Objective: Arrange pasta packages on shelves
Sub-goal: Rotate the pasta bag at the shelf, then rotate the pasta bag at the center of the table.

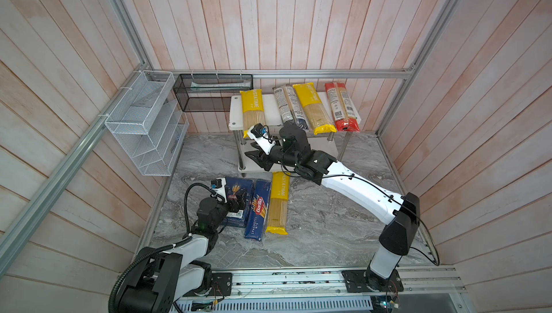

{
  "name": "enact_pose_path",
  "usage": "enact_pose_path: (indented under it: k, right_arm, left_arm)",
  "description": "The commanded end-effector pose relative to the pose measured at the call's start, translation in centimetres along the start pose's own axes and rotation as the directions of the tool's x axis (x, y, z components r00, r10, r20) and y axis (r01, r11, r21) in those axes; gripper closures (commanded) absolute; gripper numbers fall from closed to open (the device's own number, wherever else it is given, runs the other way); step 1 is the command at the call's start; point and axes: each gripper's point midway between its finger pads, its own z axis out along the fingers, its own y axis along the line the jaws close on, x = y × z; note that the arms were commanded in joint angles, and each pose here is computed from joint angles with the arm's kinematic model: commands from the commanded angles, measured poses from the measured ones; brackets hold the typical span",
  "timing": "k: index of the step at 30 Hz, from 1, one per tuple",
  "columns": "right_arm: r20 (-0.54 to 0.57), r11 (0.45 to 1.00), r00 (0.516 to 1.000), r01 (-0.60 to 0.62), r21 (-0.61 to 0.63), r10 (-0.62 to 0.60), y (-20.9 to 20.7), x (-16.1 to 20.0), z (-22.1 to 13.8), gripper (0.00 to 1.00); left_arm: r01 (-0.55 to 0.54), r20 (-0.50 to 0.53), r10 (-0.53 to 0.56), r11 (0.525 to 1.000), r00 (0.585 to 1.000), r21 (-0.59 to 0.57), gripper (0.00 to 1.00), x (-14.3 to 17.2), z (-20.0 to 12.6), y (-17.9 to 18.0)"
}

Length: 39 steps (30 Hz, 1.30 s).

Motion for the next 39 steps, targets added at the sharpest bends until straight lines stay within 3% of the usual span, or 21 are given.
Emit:
enact_pose_path:
  k: [1, 10, 15, 19, 28, 39]
  right_arm:
    - [0.044, 0.999, 0.999, -0.025, 0.044, 0.023, -0.1, -1.0, -2.2, 0.57]
    - [-0.024, 0.987, 0.995, -0.096, 0.128, 0.100, 0.0, 3.8, -5.6, 0.56]
    - [-0.085, 0.970, 0.989, -0.100, 0.219, 0.121, -0.7, 8.3, -6.9, 0.56]
    - [-0.098, 0.956, 0.974, -0.175, 0.237, 0.203, -0.3, 11.8, -7.4, 0.56]
    - [-0.163, 0.853, 0.870, -0.392, 0.345, 0.466, -0.2, 19.2, -8.0, 0.50]
    - [-0.258, 0.792, 0.780, -0.439, 0.425, 0.571, -0.4, 24.6, -4.3, 0.44]
  left_arm:
    - [-0.006, 0.028, 0.006, 1.000, 1.000, -0.006, 0.00, -0.5, -0.2, 0.0]
    - [0.001, -0.020, -0.001, 1.000, 1.000, -0.014, 0.00, -2.1, 0.6, -0.5]
    - [-0.108, 0.023, 0.107, 0.993, 0.994, 0.052, 0.00, -6.2, -0.1, -3.0]
    - [-0.195, 0.038, 0.195, 0.981, 0.980, 0.003, 0.00, -6.1, -0.8, -2.2]
    - [-0.216, 0.088, 0.215, 0.976, 0.973, 0.011, 0.00, -5.6, -1.8, -2.1]
    - [-0.171, 0.094, 0.167, 0.985, 0.981, 0.035, 0.00, -5.8, -2.2, -1.3]
